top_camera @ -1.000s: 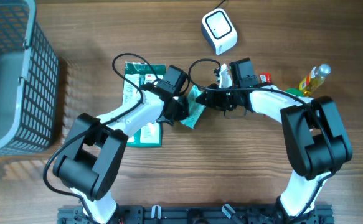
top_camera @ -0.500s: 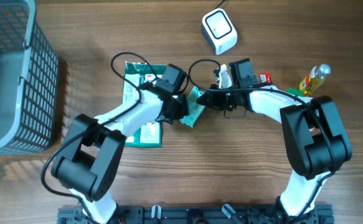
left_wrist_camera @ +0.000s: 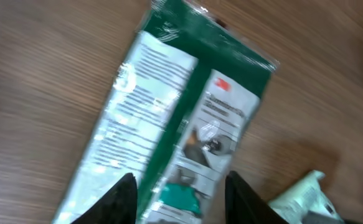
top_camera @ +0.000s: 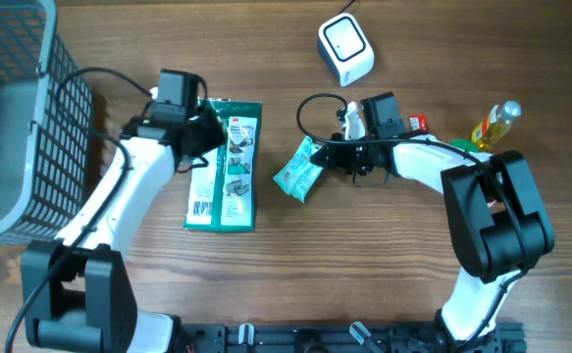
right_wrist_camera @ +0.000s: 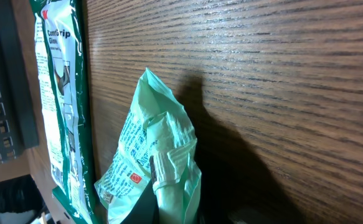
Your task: Scan the item barcode
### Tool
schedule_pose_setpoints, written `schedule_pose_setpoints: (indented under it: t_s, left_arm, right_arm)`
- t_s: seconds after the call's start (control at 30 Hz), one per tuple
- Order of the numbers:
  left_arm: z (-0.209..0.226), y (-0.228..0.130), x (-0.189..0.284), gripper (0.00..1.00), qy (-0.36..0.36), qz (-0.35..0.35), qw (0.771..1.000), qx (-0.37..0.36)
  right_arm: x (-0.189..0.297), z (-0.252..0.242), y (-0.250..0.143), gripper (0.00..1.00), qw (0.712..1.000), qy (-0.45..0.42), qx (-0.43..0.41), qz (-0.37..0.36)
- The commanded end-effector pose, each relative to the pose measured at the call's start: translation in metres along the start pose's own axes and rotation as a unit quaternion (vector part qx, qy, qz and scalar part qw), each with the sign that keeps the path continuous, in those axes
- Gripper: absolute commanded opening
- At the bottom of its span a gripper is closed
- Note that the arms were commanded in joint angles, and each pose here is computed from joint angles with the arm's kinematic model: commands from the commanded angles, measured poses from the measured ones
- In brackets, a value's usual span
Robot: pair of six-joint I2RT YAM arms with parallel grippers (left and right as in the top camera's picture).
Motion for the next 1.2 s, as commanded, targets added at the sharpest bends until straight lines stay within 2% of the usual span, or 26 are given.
schedule_pose_setpoints:
  t_s: [0.0, 0.03, 0.1, 0.17, 0.23, 0.27, 0.33, 1.17]
  left_arm:
    - [0.019, 0.019, 0.004, 0.49, 0.018, -0.017, 0.999, 0.025]
    - [0.022, 0.021, 0.004, 0.53, 0.02, -0.019, 0.999, 0.029]
    - [0.03, 0.027, 0.005, 0.68, 0.037, -0.032, 0.998, 0.036]
    - [0.036, 0.031, 0.006, 0.73, 0.052, -0.045, 0.997, 0.037]
    - [0.038, 0.031, 0.006, 0.87, 0.058, -0.046, 0.997, 0.037]
    - [0.039, 0.031, 0.006, 0.88, 0.059, -0.045, 0.997, 0.037]
    - [0.039, 0.03, 0.006, 1.0, 0.061, -0.043, 0.997, 0.037]
    - [0.04, 0.029, 0.006, 1.0, 0.062, -0.042, 0.997, 0.037]
  right_arm:
    - [-0.011, -0.011, -0.019, 0.04, 1.0, -0.017, -0.004, 0.026]
    - [-0.011, -0.011, -0.019, 0.04, 1.0, -0.017, -0.004, 0.026]
    - [-0.011, -0.011, -0.019, 0.05, 1.0, -0.017, -0.004, 0.026]
    - [-0.011, -0.011, -0.019, 0.04, 1.0, -0.017, -0.004, 0.026]
    - [-0.011, -0.011, -0.019, 0.04, 1.0, -0.017, -0.004, 0.026]
    - [-0.011, -0.011, -0.019, 0.04, 1.0, -0.017, -0.004, 0.026]
    - [-0.011, -0.011, -0.019, 0.04, 1.0, -0.017, -0.004, 0.026]
    - [-0.011, -0.011, -0.019, 0.04, 1.0, -0.017, -0.004, 0.026]
Point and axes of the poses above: each gripper's point midway between its finger pads, its own x axis back along the fingers, its own z axis along the line the jaws close on, y = z × x, the point moved 2 cm from there along x, back along the fingers, and after that the axes turned 13 degrees about x, right-handed, at the moved point
